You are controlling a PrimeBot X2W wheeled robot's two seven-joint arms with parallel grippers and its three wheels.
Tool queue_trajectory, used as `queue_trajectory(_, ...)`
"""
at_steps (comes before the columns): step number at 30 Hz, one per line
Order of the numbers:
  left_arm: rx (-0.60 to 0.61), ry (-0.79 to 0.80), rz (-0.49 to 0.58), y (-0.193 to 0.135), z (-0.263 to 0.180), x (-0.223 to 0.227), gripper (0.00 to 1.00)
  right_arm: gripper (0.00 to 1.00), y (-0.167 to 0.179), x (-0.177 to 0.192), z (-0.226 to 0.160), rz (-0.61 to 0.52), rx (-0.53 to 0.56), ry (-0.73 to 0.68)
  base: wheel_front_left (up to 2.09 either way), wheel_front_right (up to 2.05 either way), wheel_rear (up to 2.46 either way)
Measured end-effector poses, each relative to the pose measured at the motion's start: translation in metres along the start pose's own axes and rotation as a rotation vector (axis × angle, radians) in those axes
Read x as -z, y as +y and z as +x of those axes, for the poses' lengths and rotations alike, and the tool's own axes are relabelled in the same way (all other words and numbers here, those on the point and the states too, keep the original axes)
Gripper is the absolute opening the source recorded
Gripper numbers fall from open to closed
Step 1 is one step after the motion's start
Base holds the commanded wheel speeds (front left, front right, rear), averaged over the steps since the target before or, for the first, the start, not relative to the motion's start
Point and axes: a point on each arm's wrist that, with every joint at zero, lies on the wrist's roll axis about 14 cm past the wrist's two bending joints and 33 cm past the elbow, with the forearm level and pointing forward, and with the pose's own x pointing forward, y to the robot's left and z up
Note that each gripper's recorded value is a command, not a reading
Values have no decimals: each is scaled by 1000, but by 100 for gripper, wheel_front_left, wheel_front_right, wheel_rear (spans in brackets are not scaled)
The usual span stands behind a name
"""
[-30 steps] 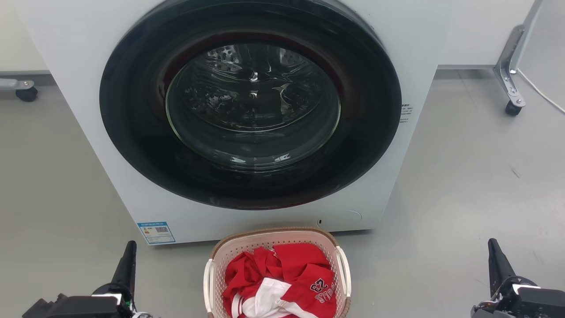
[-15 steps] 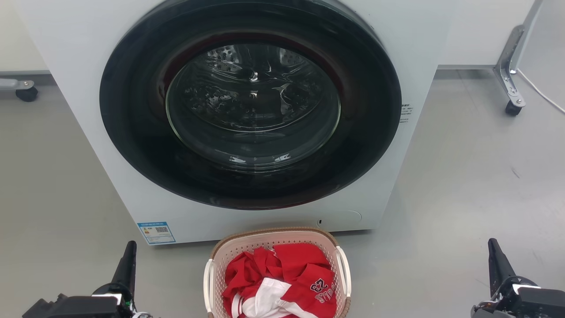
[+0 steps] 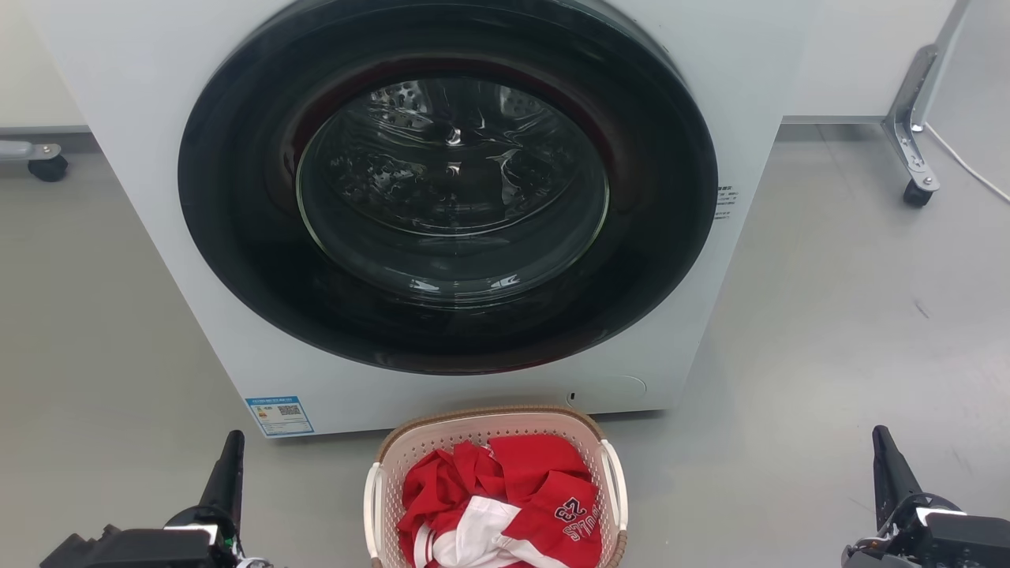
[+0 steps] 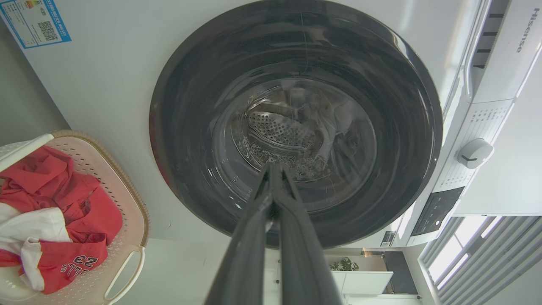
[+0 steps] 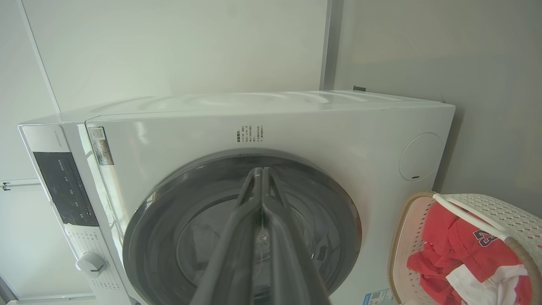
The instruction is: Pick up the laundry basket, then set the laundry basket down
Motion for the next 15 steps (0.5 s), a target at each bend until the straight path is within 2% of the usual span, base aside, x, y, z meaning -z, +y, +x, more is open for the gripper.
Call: queue_trajectory(15, 0, 0, 0, 0, 0, 0, 0, 0, 0, 0, 0, 0, 0, 0, 0, 0, 0)
